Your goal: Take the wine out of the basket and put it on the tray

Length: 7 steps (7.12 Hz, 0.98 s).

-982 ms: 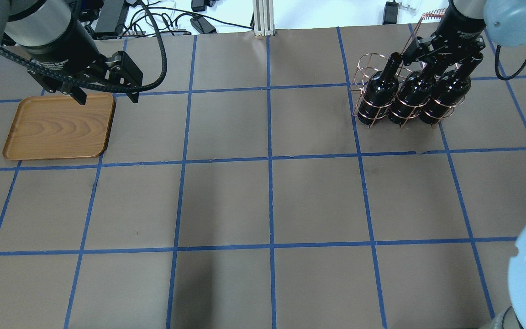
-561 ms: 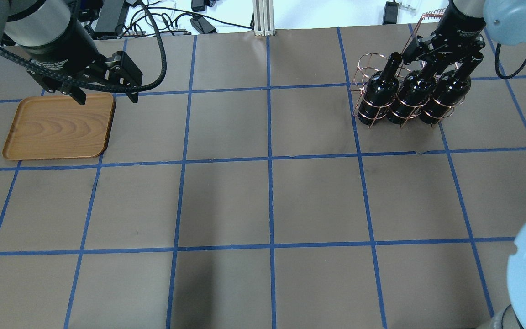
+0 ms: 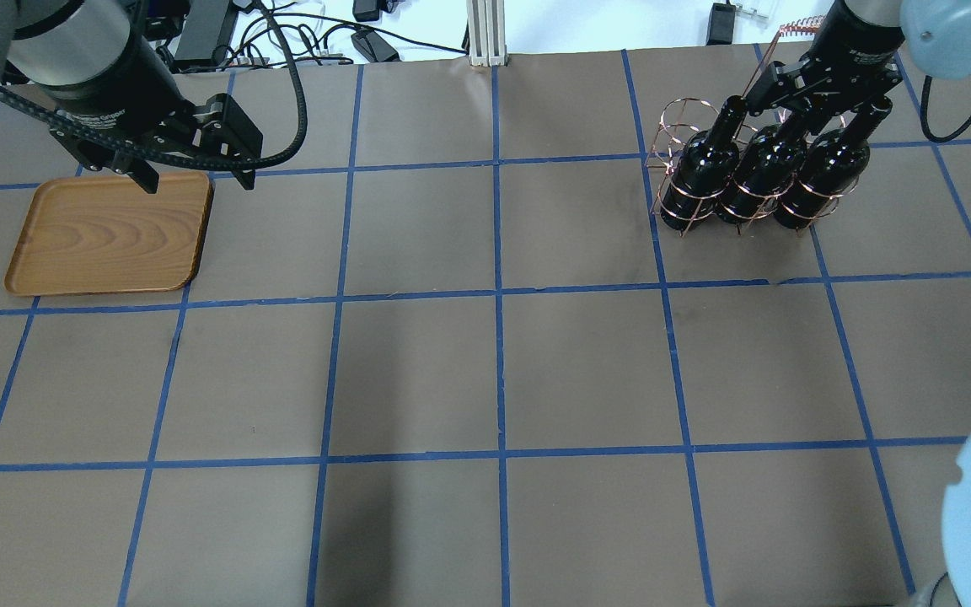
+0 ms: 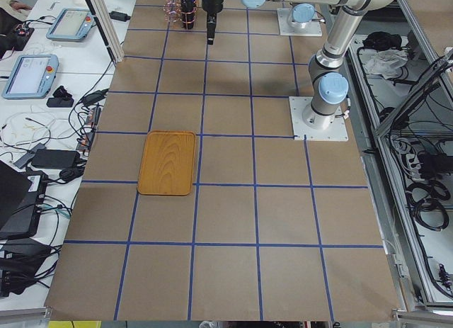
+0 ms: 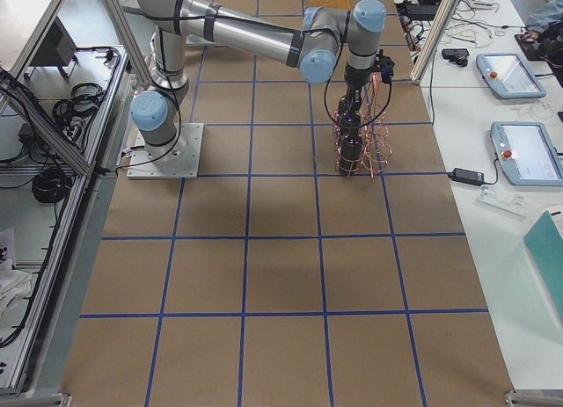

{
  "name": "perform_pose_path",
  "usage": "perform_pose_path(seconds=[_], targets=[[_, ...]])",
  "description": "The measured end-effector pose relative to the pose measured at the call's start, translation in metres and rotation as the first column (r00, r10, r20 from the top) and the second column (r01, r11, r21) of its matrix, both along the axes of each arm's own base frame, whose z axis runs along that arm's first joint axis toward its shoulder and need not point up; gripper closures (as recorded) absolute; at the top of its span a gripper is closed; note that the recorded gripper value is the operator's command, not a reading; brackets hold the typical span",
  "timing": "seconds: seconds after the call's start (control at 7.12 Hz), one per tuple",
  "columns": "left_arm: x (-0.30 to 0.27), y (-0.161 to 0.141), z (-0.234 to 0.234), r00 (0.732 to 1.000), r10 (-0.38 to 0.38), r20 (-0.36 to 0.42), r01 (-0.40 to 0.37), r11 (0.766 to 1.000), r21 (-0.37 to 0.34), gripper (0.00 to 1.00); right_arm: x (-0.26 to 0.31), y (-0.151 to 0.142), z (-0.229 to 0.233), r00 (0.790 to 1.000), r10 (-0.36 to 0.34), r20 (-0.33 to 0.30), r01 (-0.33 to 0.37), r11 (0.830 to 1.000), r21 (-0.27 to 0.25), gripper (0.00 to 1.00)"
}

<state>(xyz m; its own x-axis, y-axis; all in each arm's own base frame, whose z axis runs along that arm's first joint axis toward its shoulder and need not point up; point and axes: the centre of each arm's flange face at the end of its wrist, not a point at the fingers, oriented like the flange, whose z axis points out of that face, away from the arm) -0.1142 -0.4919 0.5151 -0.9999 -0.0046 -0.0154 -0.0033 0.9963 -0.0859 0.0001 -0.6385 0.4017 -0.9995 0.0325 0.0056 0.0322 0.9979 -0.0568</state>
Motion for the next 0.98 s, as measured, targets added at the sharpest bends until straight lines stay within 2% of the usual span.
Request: perform_pose_path(seconds=[0.98], targets=[[0.0, 0.0, 0.0, 1.0, 0.001, 0.0, -0.001, 1.0, 0.0, 0.0, 0.002, 0.019, 0.046, 1.0, -0.002, -0.015, 0.002, 1.0, -0.007, 0.85]])
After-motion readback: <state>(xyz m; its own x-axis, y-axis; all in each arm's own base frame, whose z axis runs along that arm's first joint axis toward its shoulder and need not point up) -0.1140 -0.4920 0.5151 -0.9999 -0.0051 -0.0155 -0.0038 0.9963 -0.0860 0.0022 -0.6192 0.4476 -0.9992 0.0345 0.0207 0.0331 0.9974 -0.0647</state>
